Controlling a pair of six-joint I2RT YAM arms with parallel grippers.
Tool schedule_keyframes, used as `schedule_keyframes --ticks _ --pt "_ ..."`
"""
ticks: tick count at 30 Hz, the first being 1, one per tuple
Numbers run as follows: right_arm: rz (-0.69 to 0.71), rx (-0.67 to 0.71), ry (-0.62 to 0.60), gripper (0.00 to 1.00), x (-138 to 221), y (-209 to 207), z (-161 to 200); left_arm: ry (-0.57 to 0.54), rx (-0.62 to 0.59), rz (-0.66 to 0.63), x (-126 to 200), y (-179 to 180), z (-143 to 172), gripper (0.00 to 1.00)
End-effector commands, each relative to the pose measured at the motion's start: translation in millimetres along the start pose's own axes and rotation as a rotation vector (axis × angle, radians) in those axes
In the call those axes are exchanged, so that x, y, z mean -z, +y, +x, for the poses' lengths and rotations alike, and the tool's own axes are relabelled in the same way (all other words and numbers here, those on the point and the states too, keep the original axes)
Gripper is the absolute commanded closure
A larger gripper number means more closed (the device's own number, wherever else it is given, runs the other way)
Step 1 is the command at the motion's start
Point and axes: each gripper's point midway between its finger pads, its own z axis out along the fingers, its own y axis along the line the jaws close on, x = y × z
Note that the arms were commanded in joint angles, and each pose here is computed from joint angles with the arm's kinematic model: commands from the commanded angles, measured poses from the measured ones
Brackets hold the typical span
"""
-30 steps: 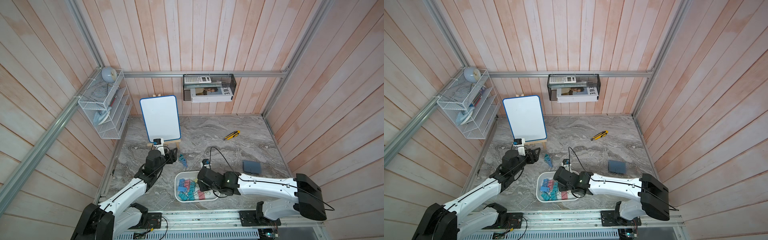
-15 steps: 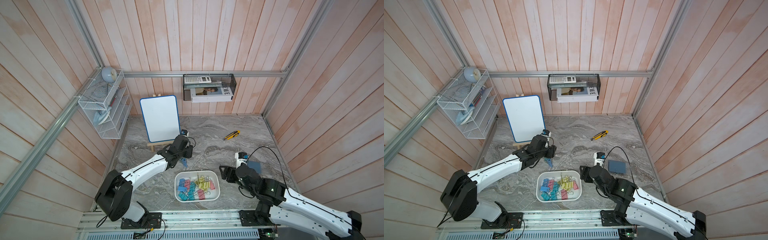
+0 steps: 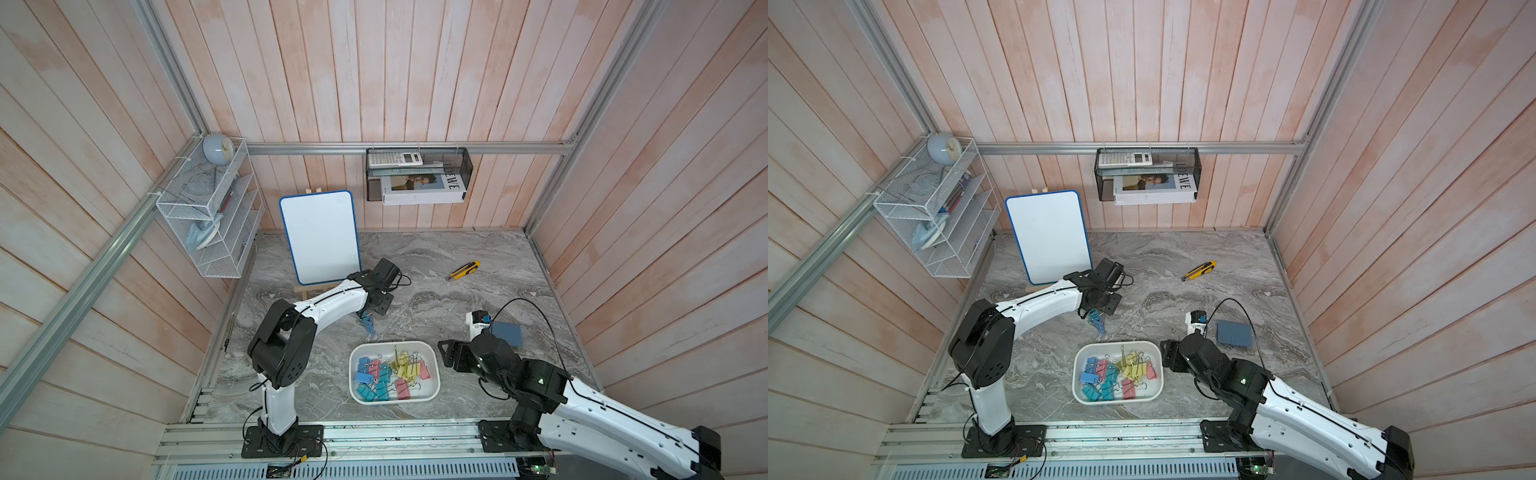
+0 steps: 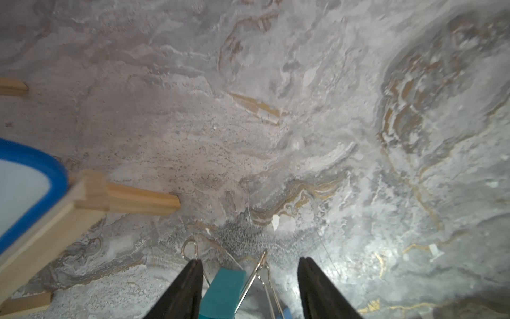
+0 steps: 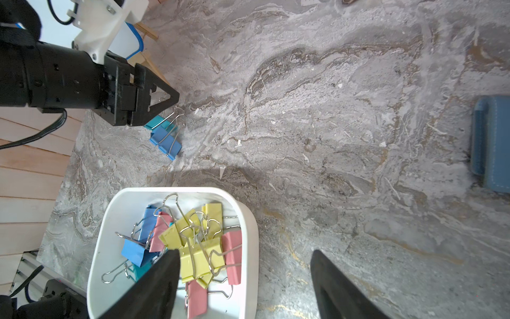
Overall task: Put the binder clips in the storage box
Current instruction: Pick up the binder clip at the center of the board.
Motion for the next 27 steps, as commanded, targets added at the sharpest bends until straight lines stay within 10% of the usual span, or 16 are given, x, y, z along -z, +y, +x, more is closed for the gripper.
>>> schedule_keyframes --ticks 1,27 --pt "-0.006 -0.009 0.013 0.22 -2 0 3 0.022 -0.039 -0.035 -5 4 1 0.42" --pt "0.000 -0.050 0.019 0.21 6 -4 3 0.016 -0.032 0.034 -20 -10 10 0.90"
